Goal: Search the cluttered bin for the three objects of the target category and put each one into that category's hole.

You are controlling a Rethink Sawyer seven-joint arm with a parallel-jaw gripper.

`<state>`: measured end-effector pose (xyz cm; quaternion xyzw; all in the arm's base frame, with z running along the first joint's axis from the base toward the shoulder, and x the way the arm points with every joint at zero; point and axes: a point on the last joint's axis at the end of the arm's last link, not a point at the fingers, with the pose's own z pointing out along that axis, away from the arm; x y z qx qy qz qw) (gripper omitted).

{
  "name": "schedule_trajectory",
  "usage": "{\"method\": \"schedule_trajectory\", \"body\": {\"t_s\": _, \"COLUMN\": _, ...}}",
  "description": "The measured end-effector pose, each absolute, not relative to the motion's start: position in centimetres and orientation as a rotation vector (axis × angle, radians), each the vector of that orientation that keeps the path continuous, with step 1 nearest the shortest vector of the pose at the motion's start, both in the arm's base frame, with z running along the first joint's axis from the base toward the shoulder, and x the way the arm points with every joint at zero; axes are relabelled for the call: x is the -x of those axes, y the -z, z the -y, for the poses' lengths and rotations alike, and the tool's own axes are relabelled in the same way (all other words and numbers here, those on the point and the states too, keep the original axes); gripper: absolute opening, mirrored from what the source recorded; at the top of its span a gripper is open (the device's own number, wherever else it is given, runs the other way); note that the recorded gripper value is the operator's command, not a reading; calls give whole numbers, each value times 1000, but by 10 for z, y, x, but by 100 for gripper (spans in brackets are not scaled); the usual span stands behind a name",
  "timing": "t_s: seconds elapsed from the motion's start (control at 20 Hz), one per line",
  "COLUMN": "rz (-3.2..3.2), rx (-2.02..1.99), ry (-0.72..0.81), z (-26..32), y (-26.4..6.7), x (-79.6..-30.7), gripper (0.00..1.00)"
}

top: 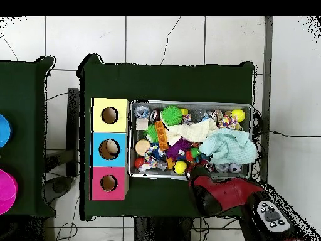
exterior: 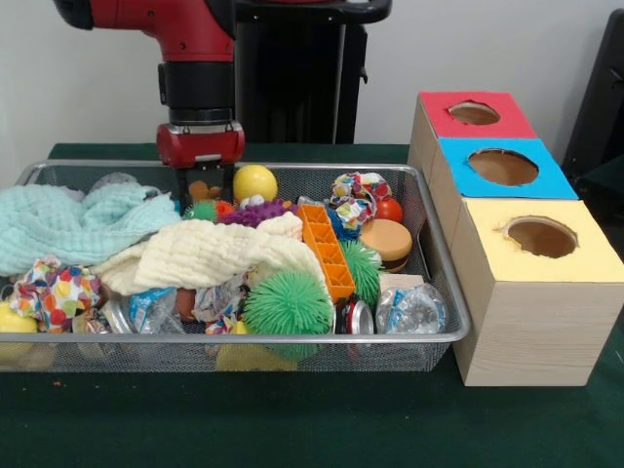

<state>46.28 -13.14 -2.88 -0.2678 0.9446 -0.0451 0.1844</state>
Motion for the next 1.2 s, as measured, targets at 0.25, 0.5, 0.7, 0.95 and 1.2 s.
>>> {"method": "schedule_trajectory", "body": {"t_s": 0.25, "rz": -2631, "rx": 774, "ry": 109, "z": 122, "y": 37, "x": -453, "gripper": 100}}
{"method": "schedule_trajectory", "body": {"t_s": 0.5, "rz": -2606, "rx": 773, "ry": 93, "z": 119, "y": 42, "x": -447, "gripper": 100}}
{"method": "schedule_trajectory", "body": {"t_s": 0.7, "rz": -2589, "rx": 765, "ry": 83, "z": 118, "y": 44, "x": -445, "gripper": 100}}
{"method": "schedule_trajectory", "body": {"t_s": 0.95, "rz": -2586, "rx": 759, "ry": 79, "z": 118, "y": 46, "x": -441, "gripper": 0}}
{"method": "schedule_trajectory", "body": {"t_s": 1.2, "rz": -2601, "rx": 753, "ry": 106, "z": 124, "y": 46, "x": -439, "gripper": 0}}
